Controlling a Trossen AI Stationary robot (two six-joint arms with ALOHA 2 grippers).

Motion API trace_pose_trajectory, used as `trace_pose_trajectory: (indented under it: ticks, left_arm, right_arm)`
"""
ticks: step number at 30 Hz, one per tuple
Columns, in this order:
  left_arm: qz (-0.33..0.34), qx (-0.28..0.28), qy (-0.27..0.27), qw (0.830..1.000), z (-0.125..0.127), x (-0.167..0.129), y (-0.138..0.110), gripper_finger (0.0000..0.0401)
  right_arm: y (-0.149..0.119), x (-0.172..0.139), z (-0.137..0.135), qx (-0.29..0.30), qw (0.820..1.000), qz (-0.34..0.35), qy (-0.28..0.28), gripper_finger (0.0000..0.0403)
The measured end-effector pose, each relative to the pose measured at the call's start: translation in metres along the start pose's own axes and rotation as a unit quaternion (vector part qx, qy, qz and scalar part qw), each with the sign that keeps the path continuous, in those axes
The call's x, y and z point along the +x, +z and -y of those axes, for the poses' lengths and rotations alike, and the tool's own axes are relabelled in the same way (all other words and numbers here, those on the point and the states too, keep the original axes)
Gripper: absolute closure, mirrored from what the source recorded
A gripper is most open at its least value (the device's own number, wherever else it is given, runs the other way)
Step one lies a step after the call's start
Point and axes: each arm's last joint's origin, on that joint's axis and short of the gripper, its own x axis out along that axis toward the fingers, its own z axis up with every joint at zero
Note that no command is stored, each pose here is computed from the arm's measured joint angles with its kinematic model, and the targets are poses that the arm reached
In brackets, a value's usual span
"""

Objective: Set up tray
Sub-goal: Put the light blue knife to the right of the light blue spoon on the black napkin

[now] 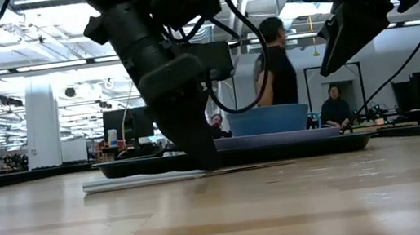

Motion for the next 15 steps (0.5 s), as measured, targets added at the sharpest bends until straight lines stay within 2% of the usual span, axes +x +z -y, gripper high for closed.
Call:
trace_pose_trajectory:
  ticks: [6, 15]
  left_arm:
    - [-0.003, -0.001, -0.009, 1.0, 0.0018, -0.0002, -0.0006, 0.0202]
    - [-0.042, -0.026, -0.013, 0.999, 0.003, -0.0017, -0.0078, 0.0202]
  right_arm:
    - [0.0, 0.0, -0.0001, 0.0, 1.0, 0.0, 0.0, 0.0269]
    - [0.0, 0.0, -0.0001, 0.0, 1.0, 0.0, 0.0, 0.0269]
